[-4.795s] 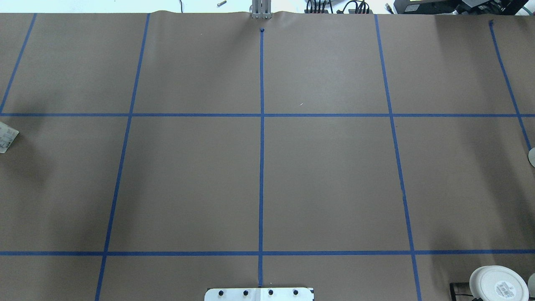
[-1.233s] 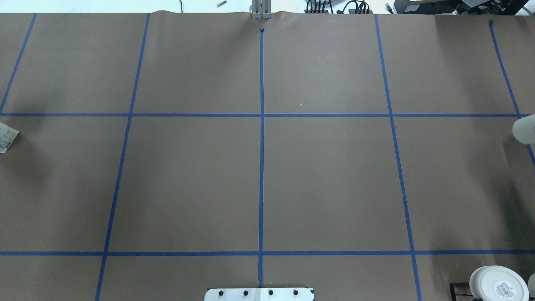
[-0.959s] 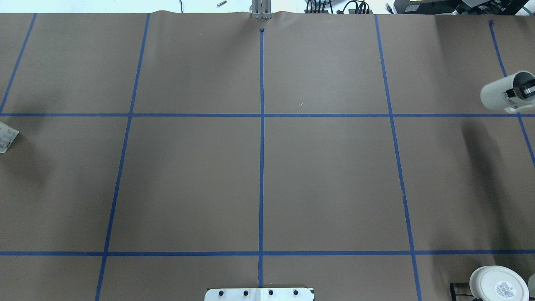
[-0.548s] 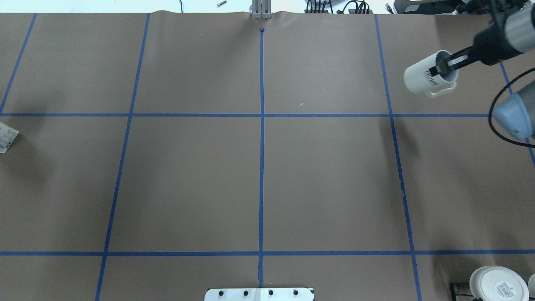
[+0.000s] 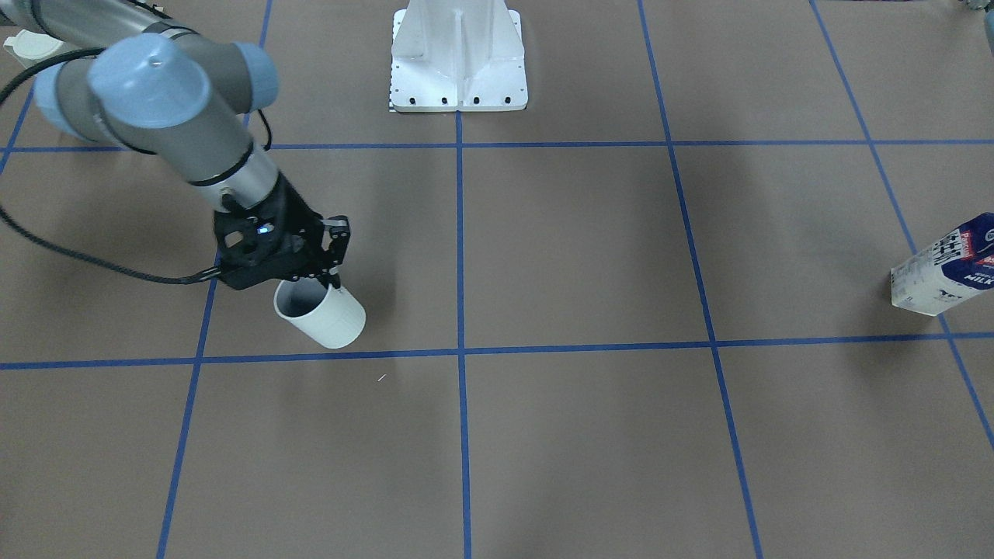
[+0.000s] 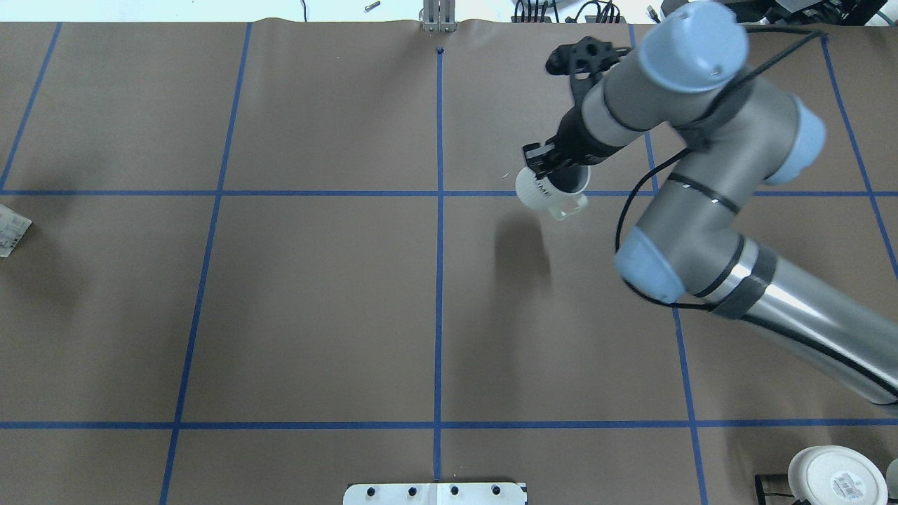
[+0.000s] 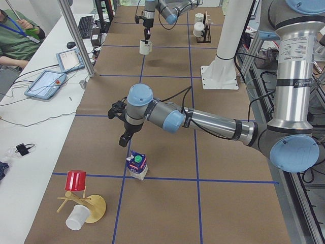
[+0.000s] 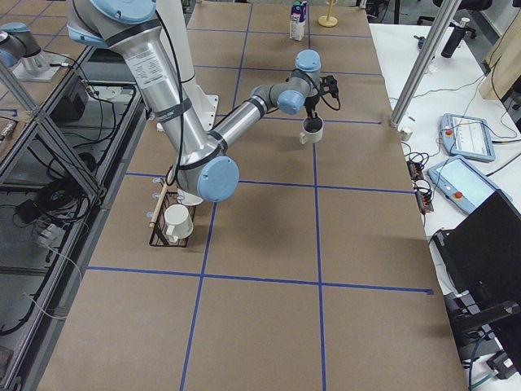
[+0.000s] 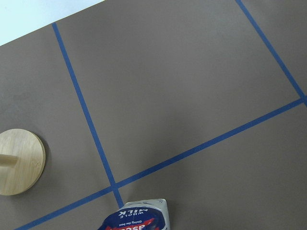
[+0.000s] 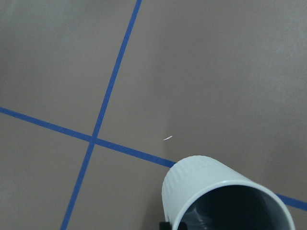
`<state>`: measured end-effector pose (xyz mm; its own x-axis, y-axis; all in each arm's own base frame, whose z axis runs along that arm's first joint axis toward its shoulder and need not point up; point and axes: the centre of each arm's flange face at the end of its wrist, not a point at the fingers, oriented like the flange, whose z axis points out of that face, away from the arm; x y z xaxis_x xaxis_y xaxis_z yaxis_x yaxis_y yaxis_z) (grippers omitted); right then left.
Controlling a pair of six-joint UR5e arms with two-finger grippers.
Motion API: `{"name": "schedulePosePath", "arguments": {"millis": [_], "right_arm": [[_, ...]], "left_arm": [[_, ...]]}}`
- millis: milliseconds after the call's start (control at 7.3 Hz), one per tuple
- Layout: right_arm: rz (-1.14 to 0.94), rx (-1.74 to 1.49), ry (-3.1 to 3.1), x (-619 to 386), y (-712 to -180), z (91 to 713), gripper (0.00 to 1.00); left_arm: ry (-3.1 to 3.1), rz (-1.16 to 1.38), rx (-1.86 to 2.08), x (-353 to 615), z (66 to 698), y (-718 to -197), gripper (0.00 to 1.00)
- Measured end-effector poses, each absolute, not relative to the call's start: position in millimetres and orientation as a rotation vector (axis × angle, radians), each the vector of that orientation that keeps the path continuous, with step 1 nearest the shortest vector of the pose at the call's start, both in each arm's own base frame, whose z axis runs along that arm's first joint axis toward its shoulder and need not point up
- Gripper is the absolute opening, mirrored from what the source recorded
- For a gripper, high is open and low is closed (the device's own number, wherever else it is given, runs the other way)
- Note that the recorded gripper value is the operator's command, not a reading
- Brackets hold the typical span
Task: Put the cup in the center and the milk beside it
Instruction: 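Carry the white mug with the right gripper to the table's center square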
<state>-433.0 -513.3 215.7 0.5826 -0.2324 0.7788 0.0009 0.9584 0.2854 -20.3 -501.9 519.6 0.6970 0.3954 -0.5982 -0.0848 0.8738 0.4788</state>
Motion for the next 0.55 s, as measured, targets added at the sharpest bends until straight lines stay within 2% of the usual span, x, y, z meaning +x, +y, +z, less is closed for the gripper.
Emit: {"name": "schedulePosePath", "arguments": {"millis": [548], "right_arm": [[-0.079,0.074,-0.745,-558.2,-432.2,123.8,0.0]], "left_arm": [[0.761,0.26,0.428,-20.2,522.8,-502.5,0.98]]}}
